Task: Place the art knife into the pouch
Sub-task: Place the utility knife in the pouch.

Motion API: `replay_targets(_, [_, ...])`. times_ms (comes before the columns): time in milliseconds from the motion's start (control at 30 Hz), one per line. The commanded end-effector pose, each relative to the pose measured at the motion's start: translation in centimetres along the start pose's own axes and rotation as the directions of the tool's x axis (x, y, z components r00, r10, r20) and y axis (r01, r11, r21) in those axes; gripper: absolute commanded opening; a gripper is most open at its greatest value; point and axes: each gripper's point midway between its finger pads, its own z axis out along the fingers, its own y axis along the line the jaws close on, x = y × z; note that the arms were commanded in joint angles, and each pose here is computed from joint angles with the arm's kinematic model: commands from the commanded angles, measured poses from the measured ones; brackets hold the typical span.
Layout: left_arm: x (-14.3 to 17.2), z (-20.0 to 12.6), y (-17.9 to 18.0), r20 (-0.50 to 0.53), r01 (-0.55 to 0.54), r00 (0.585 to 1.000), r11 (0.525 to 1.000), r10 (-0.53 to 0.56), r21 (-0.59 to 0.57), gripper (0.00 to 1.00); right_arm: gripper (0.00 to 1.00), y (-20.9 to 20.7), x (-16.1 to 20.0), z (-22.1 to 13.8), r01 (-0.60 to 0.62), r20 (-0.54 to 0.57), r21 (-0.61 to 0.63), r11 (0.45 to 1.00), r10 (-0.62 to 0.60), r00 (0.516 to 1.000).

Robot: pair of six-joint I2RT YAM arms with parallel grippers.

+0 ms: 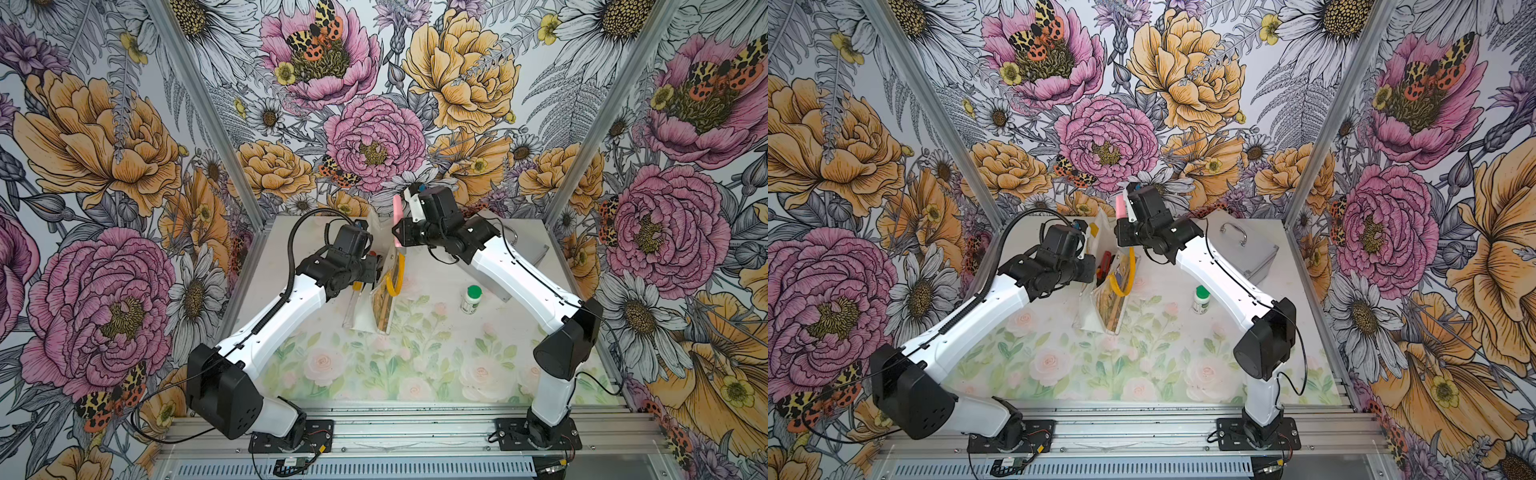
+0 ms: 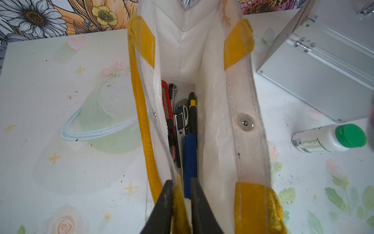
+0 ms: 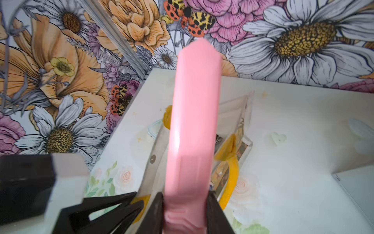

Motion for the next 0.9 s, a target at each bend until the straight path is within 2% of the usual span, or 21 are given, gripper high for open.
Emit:
replay_targets(0, [-0.7, -0.5, -0.4, 0.018, -0.014, 1.000, 1.000, 0.014, 0.009, 0.19, 0.09, 3.7, -2.1, -1.6, 0.053, 0.077, -0.101, 0.994, -0.046, 0.996])
replay_targets(100, [-0.8, -0.7, -0.2, 0.025, -0.012, 1.000, 1.000, 0.012, 0.003, 0.19, 0.09, 4.2, -1.3, 0.2, 0.056, 0.057, -0.109, 0.992, -0.050, 0.997])
replay_targets(300, [-0.5, -1.5, 0.4, 0.038, -0.003, 0.999, 1.000, 0.004, -0.009, 0.19, 0.08, 2.4, 1.3, 4.4, 0.025, -0.018, -0.051, 0.998, -0.026, 1.000])
replay_targets(567, [-0.4, -2.1, 1.7, 0.052, 0.021, 0.998, 0.999, -0.020, -0.026, 0.19, 0.08, 0.6, 3.4, 7.2, 0.009, -0.070, 0.008, 1.000, -0.009, 0.997])
replay_targets(633, [-0.3, -2.2, 1.9, 0.053, 0.025, 0.998, 0.999, -0.024, -0.031, 0.20, 0.17, 0.4, 3.6, 7.5, 0.007, -0.076, 0.011, 1.000, -0.006, 0.997])
replay_targets(700, [-0.3, -2.2, 2.2, 0.051, 0.028, 0.998, 0.999, -0.026, -0.036, 0.21, 0.39, 0.3, 3.5, 7.4, 0.009, -0.071, 0.014, 1.000, -0.008, 0.997])
replay_targets(733, [-0.2, -2.1, 2.3, 0.050, 0.031, 0.998, 0.999, -0.029, -0.039, 0.22, 0.46, 0.4, 3.3, 7.3, 0.014, -0.066, 0.016, 1.000, -0.013, 0.998])
replay_targets(800, [-0.3, -2.2, 2.6, 0.053, 0.036, 0.998, 0.998, -0.034, -0.043, 0.25, 0.53, 0.2, 2.6, 6.8, 0.020, -0.047, 0.025, 0.999, -0.019, 0.999])
replay_targets(867, [-0.3, -2.2, 2.8, 0.054, 0.039, 0.998, 0.998, -0.036, -0.046, 0.26, 0.54, -0.1, 2.0, 6.4, 0.016, -0.034, 0.030, 0.999, -0.015, 0.999])
